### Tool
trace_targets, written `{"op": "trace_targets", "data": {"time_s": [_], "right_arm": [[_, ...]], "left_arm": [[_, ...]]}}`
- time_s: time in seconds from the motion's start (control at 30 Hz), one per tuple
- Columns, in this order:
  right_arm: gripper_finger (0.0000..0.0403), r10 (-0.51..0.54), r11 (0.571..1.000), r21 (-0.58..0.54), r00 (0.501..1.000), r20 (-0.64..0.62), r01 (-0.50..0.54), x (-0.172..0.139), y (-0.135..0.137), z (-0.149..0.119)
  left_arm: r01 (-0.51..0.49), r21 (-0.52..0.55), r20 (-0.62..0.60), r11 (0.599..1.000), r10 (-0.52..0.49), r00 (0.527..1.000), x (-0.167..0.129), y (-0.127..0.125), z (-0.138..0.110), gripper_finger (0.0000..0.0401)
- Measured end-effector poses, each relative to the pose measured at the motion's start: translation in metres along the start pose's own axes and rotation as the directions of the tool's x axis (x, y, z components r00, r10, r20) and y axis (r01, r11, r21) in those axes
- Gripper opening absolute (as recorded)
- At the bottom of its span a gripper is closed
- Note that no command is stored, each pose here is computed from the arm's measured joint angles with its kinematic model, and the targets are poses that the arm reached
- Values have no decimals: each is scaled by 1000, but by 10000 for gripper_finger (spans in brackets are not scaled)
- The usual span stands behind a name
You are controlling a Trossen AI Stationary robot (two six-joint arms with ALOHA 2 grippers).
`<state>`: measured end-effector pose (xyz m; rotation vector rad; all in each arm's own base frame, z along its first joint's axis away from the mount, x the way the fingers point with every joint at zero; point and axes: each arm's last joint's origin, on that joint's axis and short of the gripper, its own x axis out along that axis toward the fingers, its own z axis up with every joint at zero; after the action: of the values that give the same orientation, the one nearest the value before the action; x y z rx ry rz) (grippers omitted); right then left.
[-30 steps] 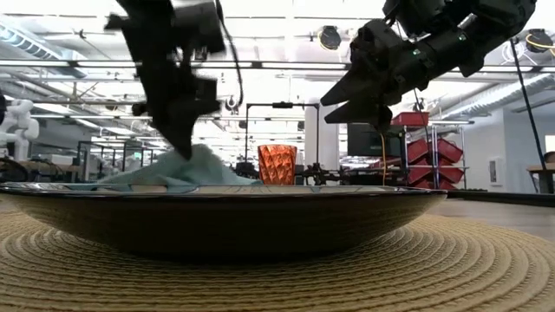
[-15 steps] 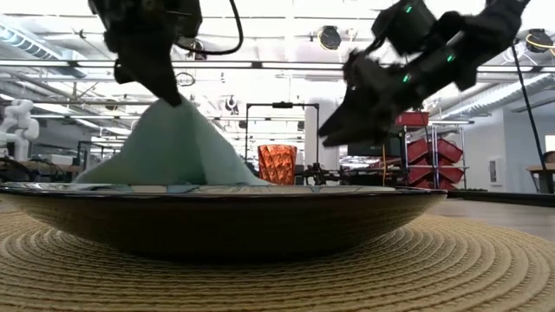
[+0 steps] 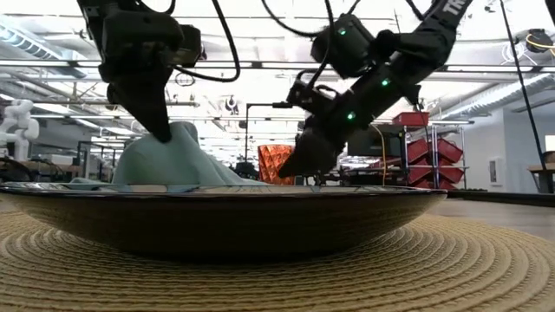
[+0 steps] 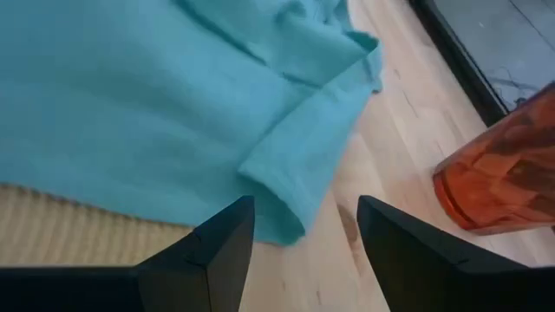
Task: Set table place
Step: Fold the blue table napkin
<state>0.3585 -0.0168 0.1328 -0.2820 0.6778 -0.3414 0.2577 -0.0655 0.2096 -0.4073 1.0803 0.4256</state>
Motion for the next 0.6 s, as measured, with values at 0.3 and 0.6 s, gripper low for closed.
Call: {"op": "trace_targets", "data": {"time_s": [0.3, 0.6], "right_arm": [[199, -43, 992, -122, 998, -50, 37, 17, 13, -11], [198, -76, 990, -118, 997, -22, 73, 22, 9, -10]], "left_arm": [[-12, 25, 11, 1000, 11, 1000, 0, 0, 0, 0], [-16, 25, 17, 1000, 15, 1000, 0, 0, 1, 0]]}}
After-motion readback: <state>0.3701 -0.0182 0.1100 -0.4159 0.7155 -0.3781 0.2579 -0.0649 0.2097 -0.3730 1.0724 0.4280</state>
